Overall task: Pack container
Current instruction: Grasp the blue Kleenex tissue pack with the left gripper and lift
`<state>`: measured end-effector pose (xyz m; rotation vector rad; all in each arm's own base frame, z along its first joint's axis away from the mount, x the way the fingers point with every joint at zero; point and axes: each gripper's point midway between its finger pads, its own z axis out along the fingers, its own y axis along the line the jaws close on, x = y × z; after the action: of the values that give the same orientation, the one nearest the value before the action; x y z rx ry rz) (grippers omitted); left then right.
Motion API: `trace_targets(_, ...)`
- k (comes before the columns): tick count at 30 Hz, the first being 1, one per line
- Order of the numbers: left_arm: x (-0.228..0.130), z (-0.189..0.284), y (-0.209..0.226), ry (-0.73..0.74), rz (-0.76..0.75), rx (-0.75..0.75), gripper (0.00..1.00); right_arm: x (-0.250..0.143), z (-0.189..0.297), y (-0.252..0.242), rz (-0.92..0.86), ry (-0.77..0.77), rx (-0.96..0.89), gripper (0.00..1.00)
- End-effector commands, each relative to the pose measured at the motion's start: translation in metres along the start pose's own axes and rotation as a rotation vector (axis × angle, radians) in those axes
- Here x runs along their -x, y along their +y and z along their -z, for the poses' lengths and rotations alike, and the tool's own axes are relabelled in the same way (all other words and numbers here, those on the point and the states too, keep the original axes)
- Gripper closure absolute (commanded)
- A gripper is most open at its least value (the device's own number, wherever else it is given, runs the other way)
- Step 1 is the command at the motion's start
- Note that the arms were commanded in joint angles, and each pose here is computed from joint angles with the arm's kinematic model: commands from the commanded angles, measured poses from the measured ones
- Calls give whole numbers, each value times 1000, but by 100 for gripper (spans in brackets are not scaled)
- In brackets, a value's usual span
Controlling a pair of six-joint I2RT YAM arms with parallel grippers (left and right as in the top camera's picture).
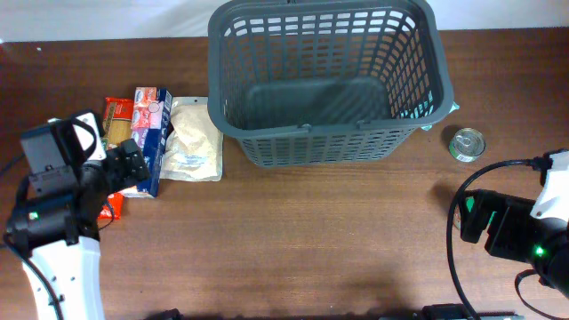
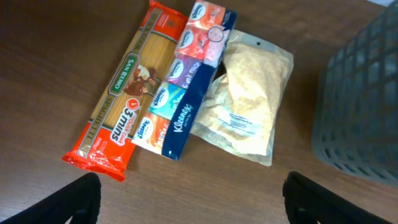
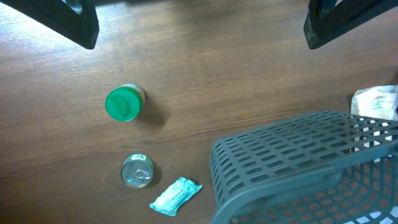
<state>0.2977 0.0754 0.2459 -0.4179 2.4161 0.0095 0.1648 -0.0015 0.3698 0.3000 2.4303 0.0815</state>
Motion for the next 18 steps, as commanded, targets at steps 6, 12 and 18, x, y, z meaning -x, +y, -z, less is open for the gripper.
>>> trace_targets(6,10,-36,7,35,-78,-42,7,-1,-2,-3,-11,9,-20,1)
trace_targets(12,9,-92,13,109,-170,-48,7,-1,-2,-3,-11,9,-20,1)
trace_targets(18,-2,-152,13,183,-191,-90,7,-1,-2,-3,-11,9,-20,1)
